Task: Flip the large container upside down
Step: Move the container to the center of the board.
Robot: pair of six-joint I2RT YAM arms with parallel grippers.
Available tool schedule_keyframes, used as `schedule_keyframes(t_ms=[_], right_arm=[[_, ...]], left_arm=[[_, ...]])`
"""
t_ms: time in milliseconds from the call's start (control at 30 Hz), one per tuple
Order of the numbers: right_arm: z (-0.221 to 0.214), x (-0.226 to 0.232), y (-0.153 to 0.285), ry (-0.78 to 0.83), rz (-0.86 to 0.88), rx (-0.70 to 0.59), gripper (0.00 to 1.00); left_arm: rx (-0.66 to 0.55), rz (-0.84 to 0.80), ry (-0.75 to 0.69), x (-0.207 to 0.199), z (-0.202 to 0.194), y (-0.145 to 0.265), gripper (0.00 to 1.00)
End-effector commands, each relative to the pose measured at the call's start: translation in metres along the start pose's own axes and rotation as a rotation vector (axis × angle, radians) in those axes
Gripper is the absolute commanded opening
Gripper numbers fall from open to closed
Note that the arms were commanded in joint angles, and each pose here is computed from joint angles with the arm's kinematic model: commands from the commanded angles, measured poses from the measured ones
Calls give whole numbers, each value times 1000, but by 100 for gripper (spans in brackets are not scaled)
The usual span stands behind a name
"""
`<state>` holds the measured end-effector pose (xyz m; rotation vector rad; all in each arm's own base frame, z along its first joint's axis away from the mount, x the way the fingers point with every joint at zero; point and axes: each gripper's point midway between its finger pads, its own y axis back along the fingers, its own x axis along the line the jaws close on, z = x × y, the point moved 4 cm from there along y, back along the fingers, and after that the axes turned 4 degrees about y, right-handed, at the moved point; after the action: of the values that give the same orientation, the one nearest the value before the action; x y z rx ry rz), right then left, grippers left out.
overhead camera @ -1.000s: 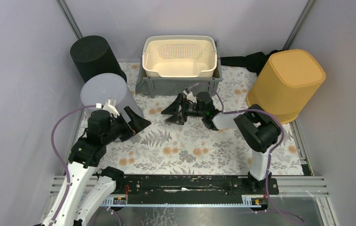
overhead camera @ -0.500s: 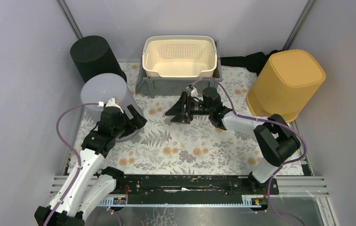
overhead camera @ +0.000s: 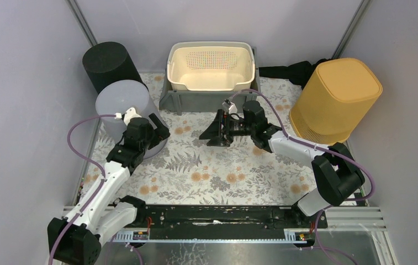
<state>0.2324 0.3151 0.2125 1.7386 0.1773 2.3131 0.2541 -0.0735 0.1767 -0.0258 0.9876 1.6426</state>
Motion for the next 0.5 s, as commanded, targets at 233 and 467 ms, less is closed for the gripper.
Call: schedule_keyframes(t_ms=[233, 467], right_arm=[[-3, 9, 13, 51, 37, 25, 86], [-4, 8, 15, 48, 43, 32, 86]], left_arm=[[-74, 230, 88, 46, 10, -20, 100], [-126, 295, 116, 60, 32, -27, 100]])
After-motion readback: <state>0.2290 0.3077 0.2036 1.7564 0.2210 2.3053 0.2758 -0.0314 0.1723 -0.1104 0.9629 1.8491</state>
